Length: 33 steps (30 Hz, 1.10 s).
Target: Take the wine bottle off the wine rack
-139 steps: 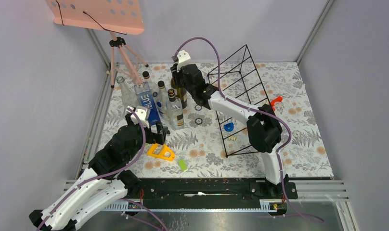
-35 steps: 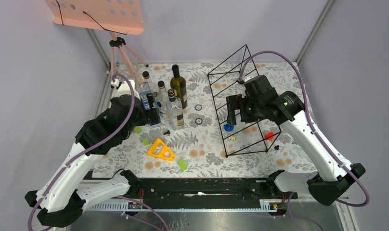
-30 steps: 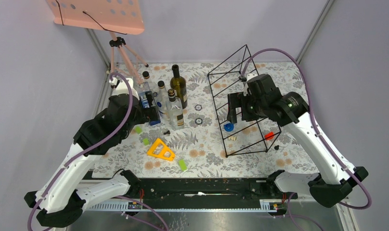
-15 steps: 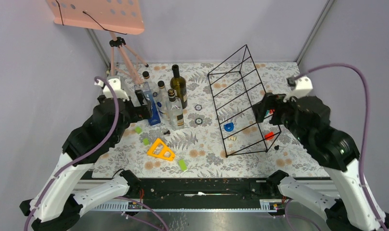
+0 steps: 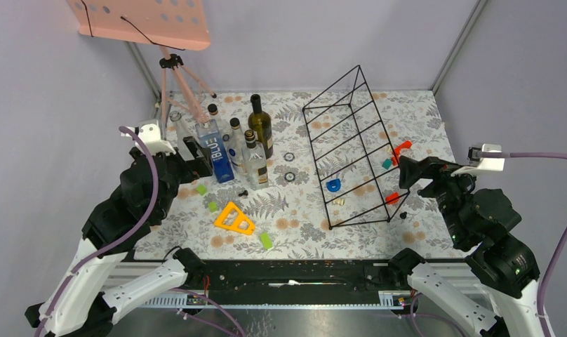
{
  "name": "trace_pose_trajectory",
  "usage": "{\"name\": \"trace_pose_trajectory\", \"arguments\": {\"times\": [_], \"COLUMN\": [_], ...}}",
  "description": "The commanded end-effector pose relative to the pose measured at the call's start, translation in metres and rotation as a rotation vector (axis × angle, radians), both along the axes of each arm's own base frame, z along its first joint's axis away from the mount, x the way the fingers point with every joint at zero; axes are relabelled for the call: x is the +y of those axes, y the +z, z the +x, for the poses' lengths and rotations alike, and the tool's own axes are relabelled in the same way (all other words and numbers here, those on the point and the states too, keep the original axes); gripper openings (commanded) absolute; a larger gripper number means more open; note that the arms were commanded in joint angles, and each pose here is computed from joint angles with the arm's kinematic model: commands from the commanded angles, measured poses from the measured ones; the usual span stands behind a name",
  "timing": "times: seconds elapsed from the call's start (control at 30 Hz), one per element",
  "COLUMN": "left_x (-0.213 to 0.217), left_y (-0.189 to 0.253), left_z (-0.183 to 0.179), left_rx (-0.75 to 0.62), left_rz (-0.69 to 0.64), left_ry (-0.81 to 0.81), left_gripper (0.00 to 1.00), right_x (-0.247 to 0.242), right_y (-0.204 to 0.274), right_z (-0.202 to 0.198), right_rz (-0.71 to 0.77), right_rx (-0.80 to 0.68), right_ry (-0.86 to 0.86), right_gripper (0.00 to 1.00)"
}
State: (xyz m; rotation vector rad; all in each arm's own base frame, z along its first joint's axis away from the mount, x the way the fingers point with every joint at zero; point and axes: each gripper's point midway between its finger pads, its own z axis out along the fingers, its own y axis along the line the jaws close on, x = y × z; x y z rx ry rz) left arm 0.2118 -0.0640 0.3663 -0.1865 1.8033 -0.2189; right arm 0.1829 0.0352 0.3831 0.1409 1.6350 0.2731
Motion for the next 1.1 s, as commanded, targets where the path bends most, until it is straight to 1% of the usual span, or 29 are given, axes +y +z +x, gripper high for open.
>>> {"name": "trace_pose_trajectory", "arguments": {"times": [0.0,0.6,1.07], "left_x": [0.003,0.01,0.01], "left_y": [0.012,0.009,0.011], "left_z": [0.003,0.003,0.003], "left_rx": [-0.057,-0.061,-0.066], "left_rz": [-0.037,-0.039,-0.052], "left_ry": [0.029,0.065,0.065], "left_gripper": [0.99,0.99,0.99], "right_x": [-0.009,-0.008,-0.008], "right_y": [0.009,-0.001,-0.003], "right_z": [0.005,0.009,0.008], "right_rz": [0.013,-0.018,-0.031], "right_rx": [-0.047,-0.027,-0.038], "right_ry": [-0.06,-0.066,-0.055], "right_gripper": [1.0,1.0,1.0]}}
